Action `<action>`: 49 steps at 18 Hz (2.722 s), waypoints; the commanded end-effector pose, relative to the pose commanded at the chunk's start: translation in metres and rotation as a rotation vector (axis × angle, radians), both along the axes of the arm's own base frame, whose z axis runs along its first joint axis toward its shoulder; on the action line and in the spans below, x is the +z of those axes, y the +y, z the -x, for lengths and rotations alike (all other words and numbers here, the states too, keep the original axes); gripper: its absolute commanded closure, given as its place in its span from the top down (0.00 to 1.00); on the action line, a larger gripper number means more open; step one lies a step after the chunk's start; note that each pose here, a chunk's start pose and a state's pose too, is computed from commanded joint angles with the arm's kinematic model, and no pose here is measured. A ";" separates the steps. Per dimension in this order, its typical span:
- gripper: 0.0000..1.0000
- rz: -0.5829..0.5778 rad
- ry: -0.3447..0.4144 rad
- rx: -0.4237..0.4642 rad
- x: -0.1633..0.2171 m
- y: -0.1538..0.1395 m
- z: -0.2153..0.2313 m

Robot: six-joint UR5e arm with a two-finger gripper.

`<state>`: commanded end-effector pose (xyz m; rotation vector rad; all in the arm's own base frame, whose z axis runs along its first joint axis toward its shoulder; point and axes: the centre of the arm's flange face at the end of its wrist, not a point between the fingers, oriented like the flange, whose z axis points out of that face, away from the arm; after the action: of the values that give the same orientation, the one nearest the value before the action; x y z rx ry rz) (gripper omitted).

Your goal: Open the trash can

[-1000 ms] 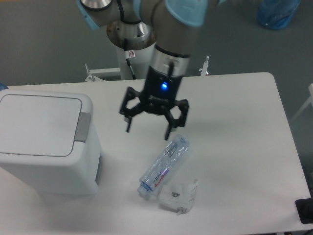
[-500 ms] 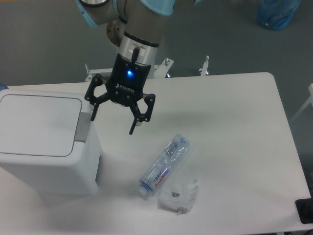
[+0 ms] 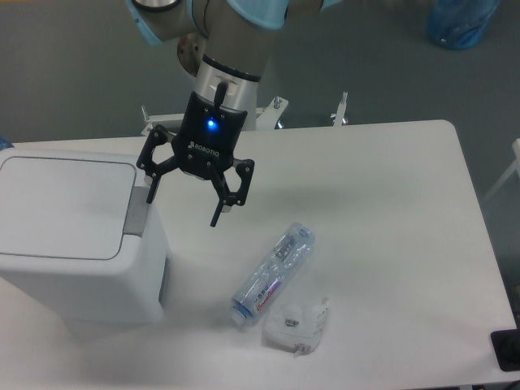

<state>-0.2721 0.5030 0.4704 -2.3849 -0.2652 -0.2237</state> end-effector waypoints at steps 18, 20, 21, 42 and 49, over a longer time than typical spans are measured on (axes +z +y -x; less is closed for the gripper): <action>1.00 0.006 -0.006 -0.015 -0.011 0.010 0.000; 1.00 0.007 -0.007 -0.015 -0.012 0.011 0.001; 1.00 0.009 -0.007 -0.014 -0.013 0.011 0.001; 1.00 0.014 -0.010 -0.012 -0.015 0.011 0.001; 1.00 0.010 -0.006 -0.011 -0.012 0.011 0.002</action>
<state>-0.2737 0.5142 0.4588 -2.3967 -0.2574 -0.2352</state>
